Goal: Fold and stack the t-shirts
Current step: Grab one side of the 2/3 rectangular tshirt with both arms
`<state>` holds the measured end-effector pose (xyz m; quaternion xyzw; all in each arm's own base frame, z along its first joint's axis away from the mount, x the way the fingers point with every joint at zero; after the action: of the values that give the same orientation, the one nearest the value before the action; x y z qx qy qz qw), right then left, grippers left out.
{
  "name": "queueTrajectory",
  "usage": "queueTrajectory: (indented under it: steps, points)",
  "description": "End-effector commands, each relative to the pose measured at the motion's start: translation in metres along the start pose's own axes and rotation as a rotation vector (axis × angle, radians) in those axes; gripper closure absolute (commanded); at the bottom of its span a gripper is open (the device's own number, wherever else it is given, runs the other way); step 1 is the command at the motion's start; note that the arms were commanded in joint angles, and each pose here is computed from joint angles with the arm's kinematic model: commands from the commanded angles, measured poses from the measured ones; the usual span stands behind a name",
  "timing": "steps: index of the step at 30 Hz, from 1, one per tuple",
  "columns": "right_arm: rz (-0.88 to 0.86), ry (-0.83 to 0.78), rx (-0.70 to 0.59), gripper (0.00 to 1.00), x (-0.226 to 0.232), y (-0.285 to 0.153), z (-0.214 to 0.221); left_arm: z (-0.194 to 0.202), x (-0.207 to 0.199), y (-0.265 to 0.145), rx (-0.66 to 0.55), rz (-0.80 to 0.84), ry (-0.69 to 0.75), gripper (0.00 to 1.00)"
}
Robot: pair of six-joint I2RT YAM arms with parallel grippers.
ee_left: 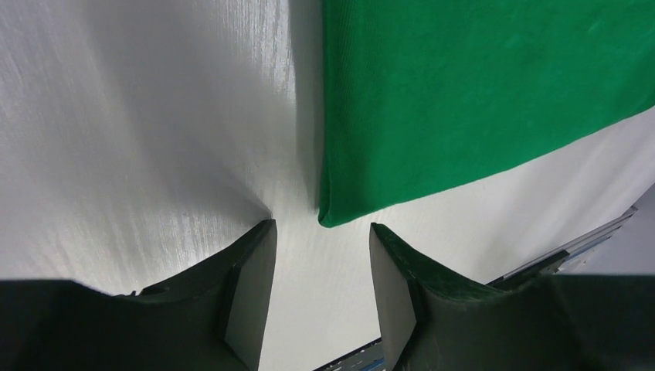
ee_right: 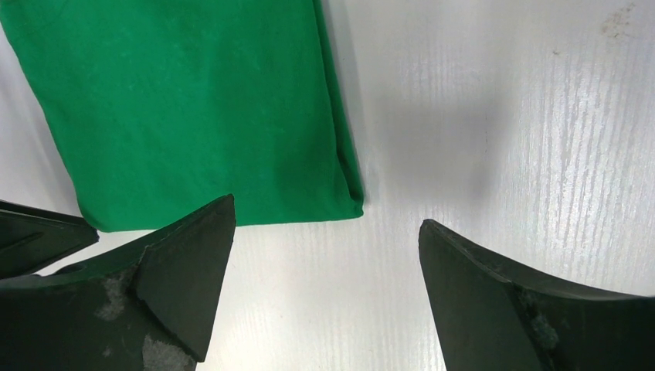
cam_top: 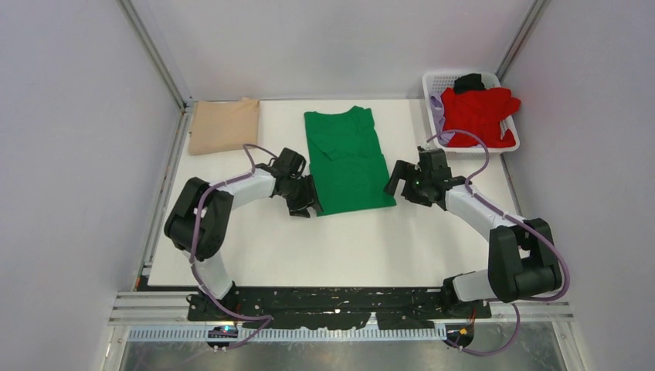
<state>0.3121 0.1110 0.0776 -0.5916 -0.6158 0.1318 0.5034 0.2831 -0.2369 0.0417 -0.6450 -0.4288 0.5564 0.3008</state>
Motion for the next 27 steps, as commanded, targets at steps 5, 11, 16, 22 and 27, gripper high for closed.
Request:
queueTrajectory:
  steps: [5,11,16,22,27]
  points:
    - [-0.007,-0.012,-0.016,0.04,0.001,0.005,-0.006,-0.006,-0.011,0.010,0.011,0.024,-0.006,0.52]
    - [-0.022,-0.005,0.008,0.02,0.002,0.010,-0.002,-0.003,-0.016,0.016,0.039,0.022,-0.002,0.66]
    - [-0.027,0.007,0.014,0.00,0.002,0.015,-0.002,0.000,-0.023,0.019,0.049,-0.001,0.007,0.71]
    - [-0.040,0.013,0.034,0.04,0.004,0.022,0.001,0.002,-0.010,0.017,0.053,-0.109,0.009,1.00]
    - [-0.015,0.009,0.050,0.18,-0.002,0.027,0.005,-0.001,-0.010,0.011,0.035,-0.117,0.031,1.00]
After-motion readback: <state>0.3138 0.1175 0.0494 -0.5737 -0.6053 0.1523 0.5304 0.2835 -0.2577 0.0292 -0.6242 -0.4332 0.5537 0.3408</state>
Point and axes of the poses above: each gripper's point midway between its finger pads, its own y axis out along the fingers, its own x axis along the line the jaws close on, z = x × y, the point moved 1 cm from there along -y, back along the fingers, and after that the axes turned 8 degrees about y, right-handed, at the moved point
